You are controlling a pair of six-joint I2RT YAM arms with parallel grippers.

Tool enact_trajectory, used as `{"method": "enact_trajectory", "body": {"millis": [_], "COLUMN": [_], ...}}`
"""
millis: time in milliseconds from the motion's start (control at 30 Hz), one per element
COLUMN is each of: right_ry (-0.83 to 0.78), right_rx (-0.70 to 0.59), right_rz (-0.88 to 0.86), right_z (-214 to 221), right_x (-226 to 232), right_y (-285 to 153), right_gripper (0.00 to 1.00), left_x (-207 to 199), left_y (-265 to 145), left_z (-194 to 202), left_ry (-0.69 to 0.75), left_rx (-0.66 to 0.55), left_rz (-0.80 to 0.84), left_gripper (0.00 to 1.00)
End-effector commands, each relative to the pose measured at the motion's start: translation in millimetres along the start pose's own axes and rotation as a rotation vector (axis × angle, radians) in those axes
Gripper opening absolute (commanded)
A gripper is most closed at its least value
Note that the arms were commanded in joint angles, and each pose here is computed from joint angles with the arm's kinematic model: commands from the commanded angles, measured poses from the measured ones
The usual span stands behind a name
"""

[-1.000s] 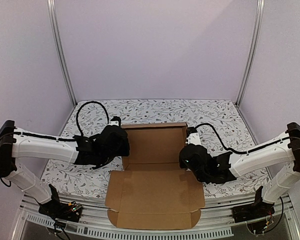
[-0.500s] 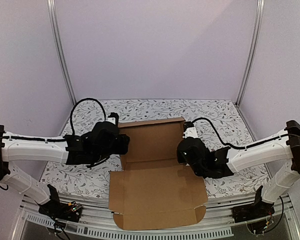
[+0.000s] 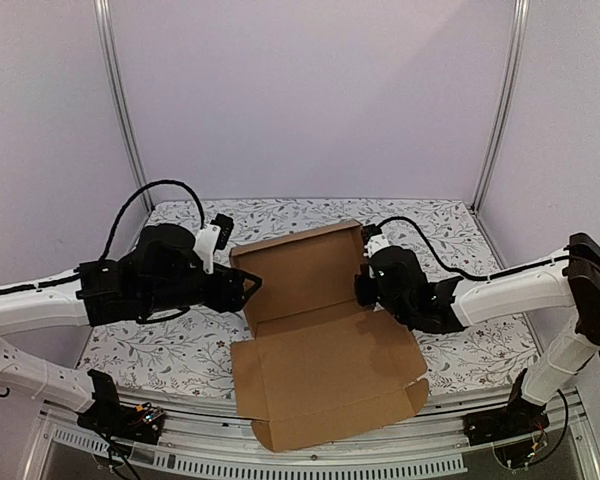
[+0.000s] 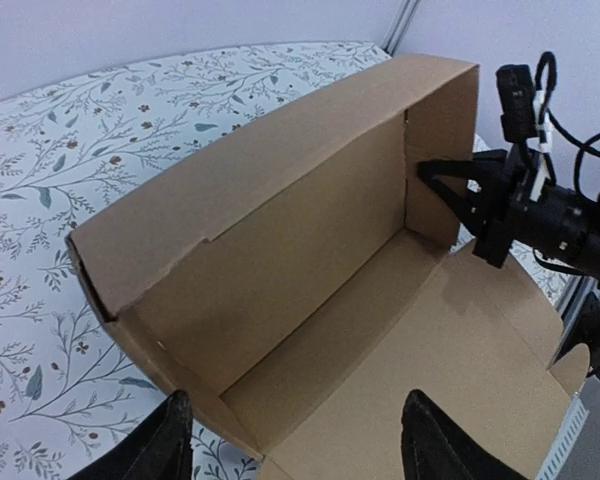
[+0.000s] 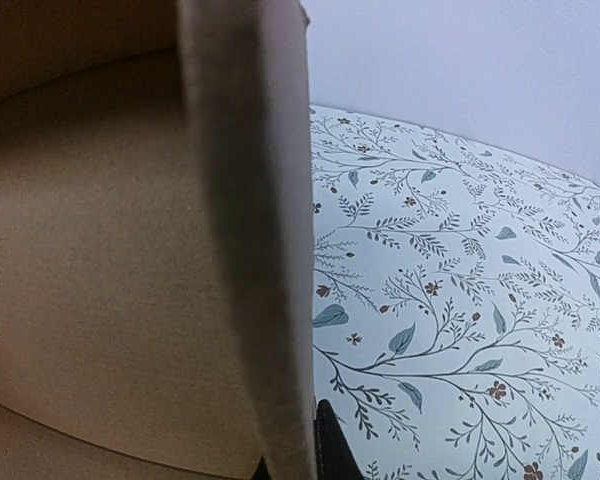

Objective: Fold the paper box

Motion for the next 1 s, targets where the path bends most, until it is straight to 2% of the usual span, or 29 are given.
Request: {"method": "enact_trajectory", "body": {"millis": [0, 200, 367, 500, 800, 967], "right_ry": [-0.019, -0.063, -0.084, -0.086, -0.099, -0.111], "right_rx": [-0.049, -0.15, -0.311, -0.359, -0.495, -0.466], "right_rz": [-0.151, -0.287, -0.393, -0.444, -0.484, -0.493], "right_z": [-11.3, -23.2, -31.4, -28.3, -15.9, -0.6], "right_x": [7.8, 19.9, 35.0, 45.3, 54.0, 57.9], "right_y": [9.6, 13.9, 9.4, 14.6, 21.3, 30.0], "right_gripper": [0.0, 0.0, 0.0, 0.0, 0.0, 0.0], "left_x": [-20.2, -25.8, -26.5, -29.0, -48.9, -61.2], "left_y": [-29.4, -45.5, -39.5, -31.5, 18.5, 51.6], "left_z": [-28.3, -63.3, -86.3, -105.5, -119.5, -118.0], "left_ry": [0.056, 0.055, 0.038, 0.032, 0.026, -0.012], "left_rx": [-0.015, -0.081, -0.1, -0.112, -0.043, 0.013], "left_rz": [0.144, 0.208, 0.249, 0.284, 0.387, 0.45], "left_gripper": [0.7, 0.7, 0.63, 0.56, 0.44, 0.37]}}
Point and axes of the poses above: each gripper's point midway between its finger pads, its own y axis out along the fingers, its own x axis along the line the jaws close on, z = x × y, the point moved 2 cm from there along -y, back along the fingers, and after that the axes turned 1 degree about -y, right-handed, at the moved point
